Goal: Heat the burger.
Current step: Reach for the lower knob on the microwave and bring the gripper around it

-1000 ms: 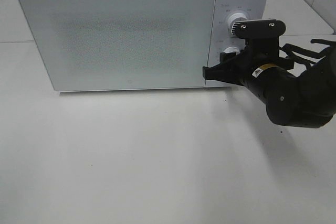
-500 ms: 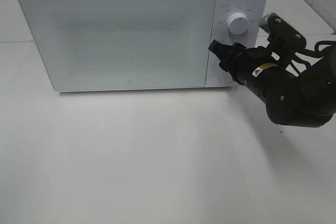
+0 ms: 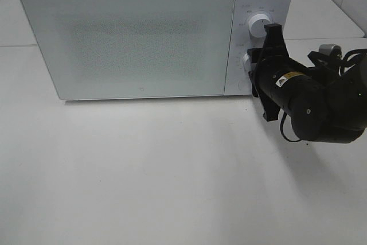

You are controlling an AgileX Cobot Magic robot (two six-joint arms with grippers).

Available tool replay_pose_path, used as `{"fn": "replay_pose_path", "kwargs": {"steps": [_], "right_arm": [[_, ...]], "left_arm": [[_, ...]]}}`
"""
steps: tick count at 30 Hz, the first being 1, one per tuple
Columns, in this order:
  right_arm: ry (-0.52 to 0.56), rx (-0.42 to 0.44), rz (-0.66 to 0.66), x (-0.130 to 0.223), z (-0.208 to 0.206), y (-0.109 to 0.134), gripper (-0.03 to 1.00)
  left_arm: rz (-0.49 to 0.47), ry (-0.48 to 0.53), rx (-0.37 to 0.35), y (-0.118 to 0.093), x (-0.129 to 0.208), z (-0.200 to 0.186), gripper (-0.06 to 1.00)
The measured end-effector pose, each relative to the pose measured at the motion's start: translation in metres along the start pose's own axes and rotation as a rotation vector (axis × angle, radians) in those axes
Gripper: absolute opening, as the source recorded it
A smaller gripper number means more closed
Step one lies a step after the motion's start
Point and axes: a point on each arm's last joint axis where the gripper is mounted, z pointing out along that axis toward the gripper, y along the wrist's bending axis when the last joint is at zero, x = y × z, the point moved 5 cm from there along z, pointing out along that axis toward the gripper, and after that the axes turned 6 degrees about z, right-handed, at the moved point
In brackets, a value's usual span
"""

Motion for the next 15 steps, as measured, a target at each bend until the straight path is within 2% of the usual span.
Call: {"fn": "replay_pose_path", "kwargs": {"steps": [10,13,14,15], "right_arm": [[0.005,-0.003,0.020,0.0005,-0.0003,-0.0002,0.42],[0.007,-0.005,0.020,0.0009,-0.0003,0.0002,0.47],[0.017,-0.006,0.013,0.0023,-0.0003,0.0002,0.54],[0.017,-0.006,0.013,0.0023,-0.0003,0.0002,0.54]], "left_arm": [[0.000,0.000,0.000,0.0000,0.0000,0.0000,0.00],[0.000,0.000,0.000,0.0000,0.0000,0.0000,0.00],[0.000,0.000,0.000,0.0000,0.0000,0.0000,0.00],[0.000,0.000,0.000,0.0000,0.0000,0.0000,0.00]]}}
